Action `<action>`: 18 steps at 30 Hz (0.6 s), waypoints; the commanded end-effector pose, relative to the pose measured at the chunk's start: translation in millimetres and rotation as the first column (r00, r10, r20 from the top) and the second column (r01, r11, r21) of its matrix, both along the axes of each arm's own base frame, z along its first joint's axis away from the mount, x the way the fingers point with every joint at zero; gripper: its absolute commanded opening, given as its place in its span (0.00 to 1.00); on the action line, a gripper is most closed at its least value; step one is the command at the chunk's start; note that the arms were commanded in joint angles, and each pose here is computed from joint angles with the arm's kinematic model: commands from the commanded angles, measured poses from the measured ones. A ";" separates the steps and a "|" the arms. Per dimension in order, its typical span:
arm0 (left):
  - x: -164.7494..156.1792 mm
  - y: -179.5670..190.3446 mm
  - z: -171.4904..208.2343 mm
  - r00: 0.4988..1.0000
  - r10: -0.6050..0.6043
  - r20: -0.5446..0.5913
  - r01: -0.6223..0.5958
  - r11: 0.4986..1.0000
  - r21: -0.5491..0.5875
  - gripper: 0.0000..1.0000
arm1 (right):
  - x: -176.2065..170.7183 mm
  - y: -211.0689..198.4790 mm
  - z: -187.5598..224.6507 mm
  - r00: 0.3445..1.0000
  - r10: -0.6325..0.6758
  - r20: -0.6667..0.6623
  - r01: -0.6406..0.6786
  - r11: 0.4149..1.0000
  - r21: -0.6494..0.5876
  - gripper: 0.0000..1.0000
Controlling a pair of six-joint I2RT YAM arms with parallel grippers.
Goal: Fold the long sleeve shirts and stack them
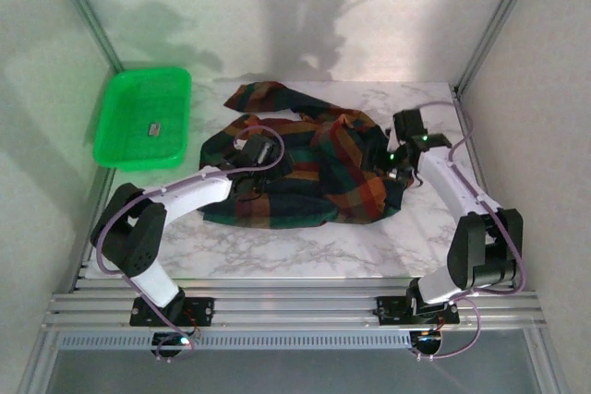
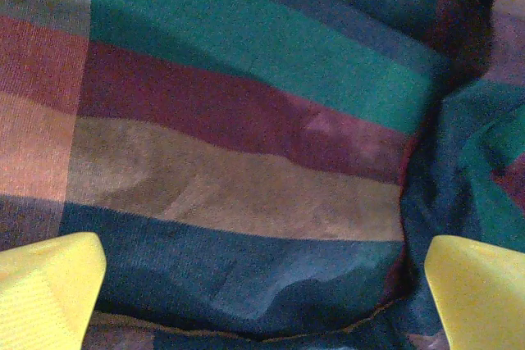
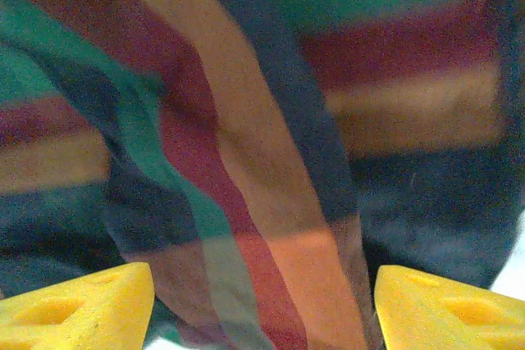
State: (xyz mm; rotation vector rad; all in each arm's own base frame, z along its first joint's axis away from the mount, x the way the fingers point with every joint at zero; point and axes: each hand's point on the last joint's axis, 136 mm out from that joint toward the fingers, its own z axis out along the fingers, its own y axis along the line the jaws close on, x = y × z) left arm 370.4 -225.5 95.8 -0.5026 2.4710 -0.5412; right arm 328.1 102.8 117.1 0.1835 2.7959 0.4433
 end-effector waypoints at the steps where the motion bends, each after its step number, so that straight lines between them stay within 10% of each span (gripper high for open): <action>1: -10.2 0.4 -10.5 0.999 0.001 -0.036 -0.001 1.000 -0.008 1.00 | -16.6 14.2 -22.7 0.996 -0.021 -0.083 0.030 0.994 0.110 0.69; 10: -31.5 35.3 -48.5 0.990 0.098 -0.098 -0.089 0.992 0.087 1.00 | -32.7 -1.8 -55.8 0.988 -0.056 -0.144 0.061 0.998 0.031 0.58; 18: -55.2 88.6 -83.7 0.973 0.190 -0.134 -0.152 0.956 0.253 1.00 | 2.8 -28.1 -59.3 0.990 -0.124 -0.063 0.119 0.991 -0.068 0.08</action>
